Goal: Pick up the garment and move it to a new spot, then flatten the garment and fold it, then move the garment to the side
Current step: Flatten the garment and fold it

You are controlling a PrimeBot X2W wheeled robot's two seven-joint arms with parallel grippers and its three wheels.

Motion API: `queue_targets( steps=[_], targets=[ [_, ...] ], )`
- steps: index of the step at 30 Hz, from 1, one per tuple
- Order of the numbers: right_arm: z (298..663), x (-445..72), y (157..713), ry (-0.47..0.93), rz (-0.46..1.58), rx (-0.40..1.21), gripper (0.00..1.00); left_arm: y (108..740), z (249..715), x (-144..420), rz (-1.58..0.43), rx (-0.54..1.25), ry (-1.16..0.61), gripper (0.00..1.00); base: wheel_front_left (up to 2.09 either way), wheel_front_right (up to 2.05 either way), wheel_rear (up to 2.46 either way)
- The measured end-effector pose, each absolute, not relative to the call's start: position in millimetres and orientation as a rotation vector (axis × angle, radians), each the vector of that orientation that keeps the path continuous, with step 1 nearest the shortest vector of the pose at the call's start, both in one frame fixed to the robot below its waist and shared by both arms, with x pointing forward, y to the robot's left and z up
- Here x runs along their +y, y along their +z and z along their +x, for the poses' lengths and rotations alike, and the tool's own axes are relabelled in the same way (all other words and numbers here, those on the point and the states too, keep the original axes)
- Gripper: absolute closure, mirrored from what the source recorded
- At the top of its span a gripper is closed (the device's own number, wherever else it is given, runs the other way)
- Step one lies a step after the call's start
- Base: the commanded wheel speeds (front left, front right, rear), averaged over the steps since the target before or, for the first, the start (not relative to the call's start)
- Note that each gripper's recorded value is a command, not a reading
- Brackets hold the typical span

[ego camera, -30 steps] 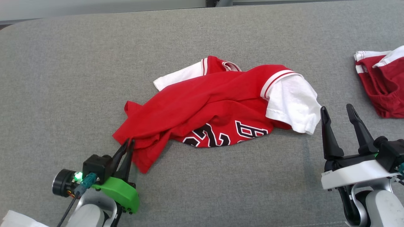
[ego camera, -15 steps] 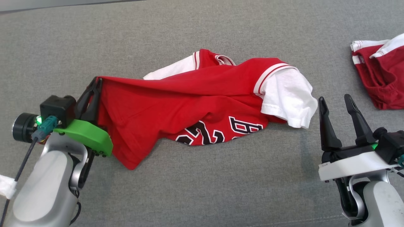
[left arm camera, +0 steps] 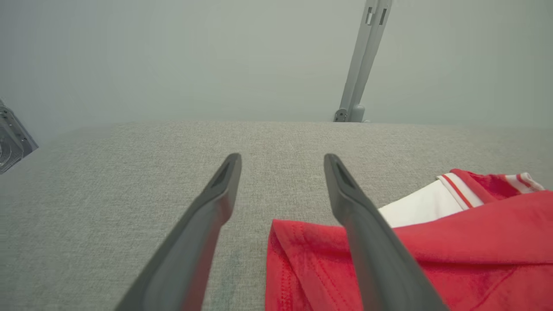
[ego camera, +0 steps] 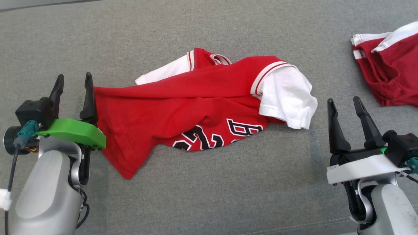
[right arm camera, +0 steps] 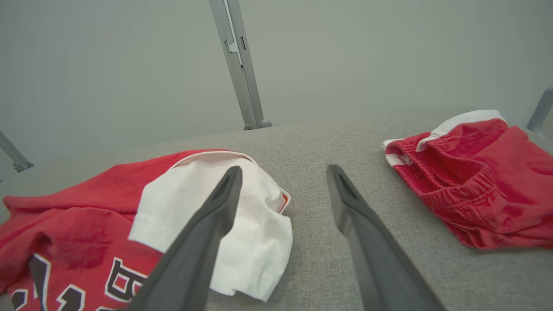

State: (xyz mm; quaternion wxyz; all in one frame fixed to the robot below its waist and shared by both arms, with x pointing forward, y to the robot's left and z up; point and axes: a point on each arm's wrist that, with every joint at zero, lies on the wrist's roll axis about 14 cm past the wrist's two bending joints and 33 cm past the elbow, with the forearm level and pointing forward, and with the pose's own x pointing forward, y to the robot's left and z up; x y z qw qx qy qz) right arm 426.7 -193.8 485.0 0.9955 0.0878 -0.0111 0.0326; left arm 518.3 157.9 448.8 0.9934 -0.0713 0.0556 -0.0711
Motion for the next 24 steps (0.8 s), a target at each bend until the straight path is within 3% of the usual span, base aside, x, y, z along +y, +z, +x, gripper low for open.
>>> queue_targets(
  steps=[13,24],
  targets=[
    [430,-187,505,0.102,0.152,-0.075,0.0,526,484,182,-0.131,-0.152,-0.057,0.0,0.0,0.0,0.0],
    [421,-176,510,0.138,0.129,-0.073,0.0,504,427,177,-0.087,-0.08,-0.097,0.0,0.0,0.0,0.0]
  ],
)
